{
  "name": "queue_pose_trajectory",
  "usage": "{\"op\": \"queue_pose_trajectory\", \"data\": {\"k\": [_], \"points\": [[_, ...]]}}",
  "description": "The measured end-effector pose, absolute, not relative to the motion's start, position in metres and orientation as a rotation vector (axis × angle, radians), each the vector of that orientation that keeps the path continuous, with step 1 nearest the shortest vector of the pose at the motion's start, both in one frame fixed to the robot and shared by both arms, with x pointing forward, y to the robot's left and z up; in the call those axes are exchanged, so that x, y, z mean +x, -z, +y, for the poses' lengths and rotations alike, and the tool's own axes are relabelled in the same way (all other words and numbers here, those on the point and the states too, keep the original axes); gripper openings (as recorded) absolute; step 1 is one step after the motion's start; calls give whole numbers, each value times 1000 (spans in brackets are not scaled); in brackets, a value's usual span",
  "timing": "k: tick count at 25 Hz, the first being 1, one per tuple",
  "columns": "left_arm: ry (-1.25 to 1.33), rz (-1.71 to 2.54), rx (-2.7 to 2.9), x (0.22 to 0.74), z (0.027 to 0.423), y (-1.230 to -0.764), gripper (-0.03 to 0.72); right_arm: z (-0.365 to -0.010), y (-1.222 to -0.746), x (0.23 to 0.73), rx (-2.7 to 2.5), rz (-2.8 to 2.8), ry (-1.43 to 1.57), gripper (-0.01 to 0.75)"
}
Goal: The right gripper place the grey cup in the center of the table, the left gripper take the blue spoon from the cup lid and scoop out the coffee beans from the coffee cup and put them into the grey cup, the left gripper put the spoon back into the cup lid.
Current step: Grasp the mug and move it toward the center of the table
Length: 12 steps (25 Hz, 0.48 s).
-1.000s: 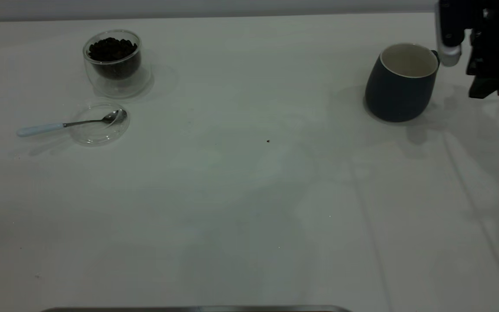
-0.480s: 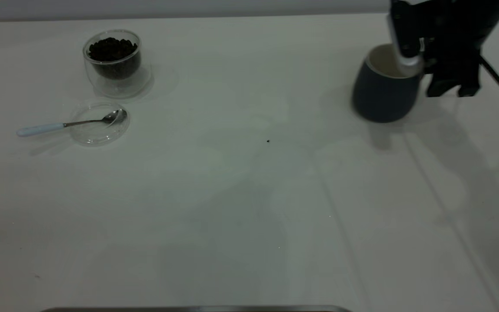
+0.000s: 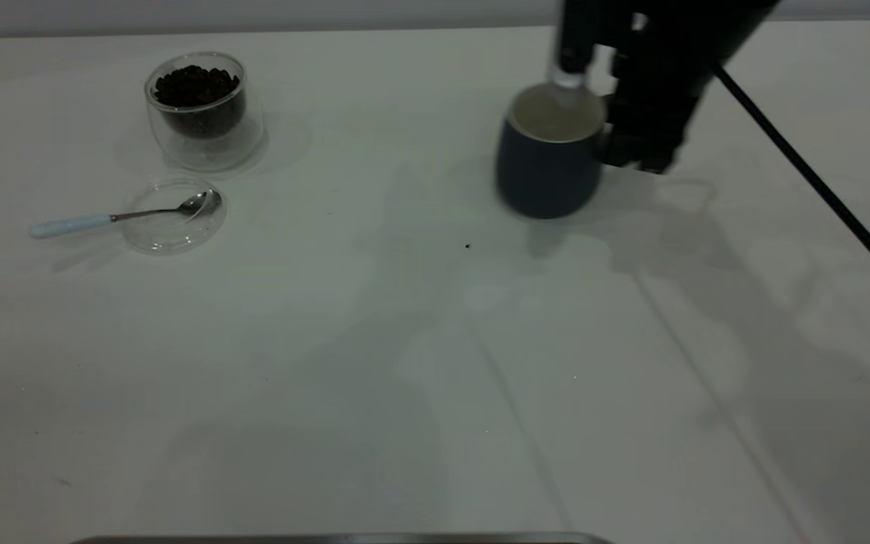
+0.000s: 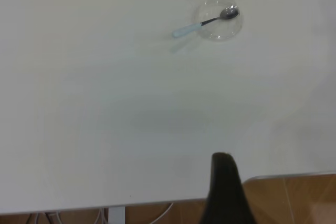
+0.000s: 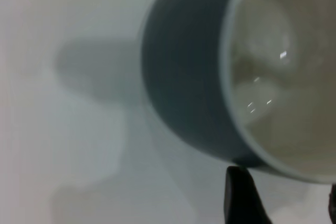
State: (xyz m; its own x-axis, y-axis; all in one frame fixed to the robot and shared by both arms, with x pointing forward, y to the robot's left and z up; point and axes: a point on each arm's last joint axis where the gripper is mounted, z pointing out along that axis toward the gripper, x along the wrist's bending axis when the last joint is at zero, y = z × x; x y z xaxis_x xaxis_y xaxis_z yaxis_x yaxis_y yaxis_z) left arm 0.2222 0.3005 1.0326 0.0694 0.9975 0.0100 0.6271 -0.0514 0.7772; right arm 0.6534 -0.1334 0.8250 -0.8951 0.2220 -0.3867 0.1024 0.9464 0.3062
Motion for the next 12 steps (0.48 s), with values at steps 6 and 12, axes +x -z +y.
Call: {"op": "queue_pose_trajectory", "data": {"k": [6,12], "points": [[-784,1621,1745,222,301,-1033,592,-103,-827,644,312,2652,-489,363],[-784,1621,1745,222,301,-1033,592,-73,-831,633,435,2608,-602,363]]}}
